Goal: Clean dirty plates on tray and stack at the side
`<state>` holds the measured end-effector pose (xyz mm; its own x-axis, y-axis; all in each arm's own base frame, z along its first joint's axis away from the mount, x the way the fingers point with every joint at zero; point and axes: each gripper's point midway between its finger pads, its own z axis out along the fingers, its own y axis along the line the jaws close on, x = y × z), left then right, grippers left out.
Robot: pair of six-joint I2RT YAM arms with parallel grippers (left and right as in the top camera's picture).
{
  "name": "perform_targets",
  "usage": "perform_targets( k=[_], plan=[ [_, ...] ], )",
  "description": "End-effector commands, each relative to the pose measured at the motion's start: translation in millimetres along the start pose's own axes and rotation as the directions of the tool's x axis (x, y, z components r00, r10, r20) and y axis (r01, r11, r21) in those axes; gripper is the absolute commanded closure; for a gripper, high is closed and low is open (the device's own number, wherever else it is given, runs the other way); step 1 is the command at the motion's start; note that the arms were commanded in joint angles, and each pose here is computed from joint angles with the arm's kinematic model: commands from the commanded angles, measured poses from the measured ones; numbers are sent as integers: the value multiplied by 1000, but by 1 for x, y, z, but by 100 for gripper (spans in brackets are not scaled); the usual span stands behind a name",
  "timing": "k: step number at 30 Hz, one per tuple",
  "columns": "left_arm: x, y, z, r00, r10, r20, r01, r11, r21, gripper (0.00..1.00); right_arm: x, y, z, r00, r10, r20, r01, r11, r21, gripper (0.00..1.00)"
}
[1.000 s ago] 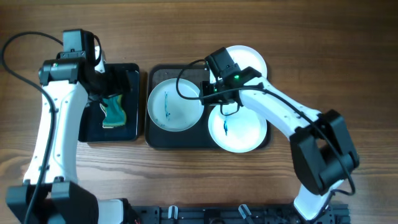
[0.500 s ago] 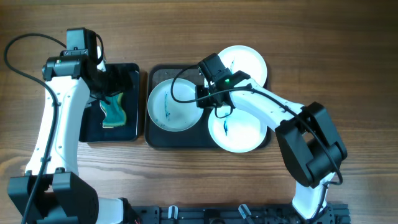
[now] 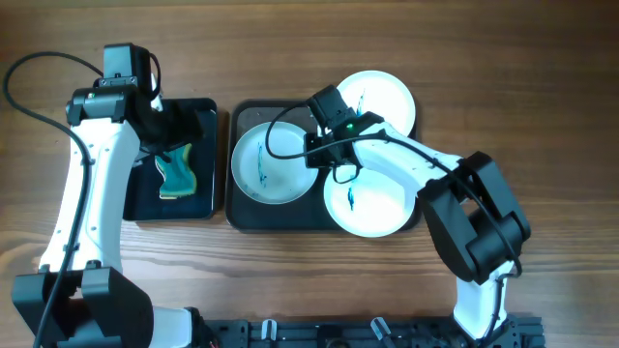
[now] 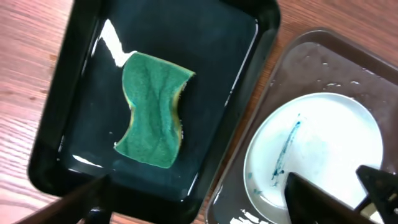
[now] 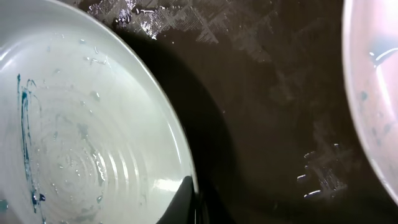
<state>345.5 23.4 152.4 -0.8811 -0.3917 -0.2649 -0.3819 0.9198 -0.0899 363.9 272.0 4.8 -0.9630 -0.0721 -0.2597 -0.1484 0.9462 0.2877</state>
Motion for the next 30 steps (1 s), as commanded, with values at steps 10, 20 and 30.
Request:
perform_targets(
  k=[10,20,30],
  plan=[
    [1,34,58,988,-70,-138,53,991,-121,37,1,-1,10,1000,-2,-11,2,1000,4,96],
    [8,41,76,972,42,-229,-52,998,-40,43,-3,1,10,1000,-6,5,6,1000,-5,96],
    [27,41,97,961,92,-262,-101,995,-22,44,-2,1,10,1000,-10,5,10,1000,-5,96]
  ],
)
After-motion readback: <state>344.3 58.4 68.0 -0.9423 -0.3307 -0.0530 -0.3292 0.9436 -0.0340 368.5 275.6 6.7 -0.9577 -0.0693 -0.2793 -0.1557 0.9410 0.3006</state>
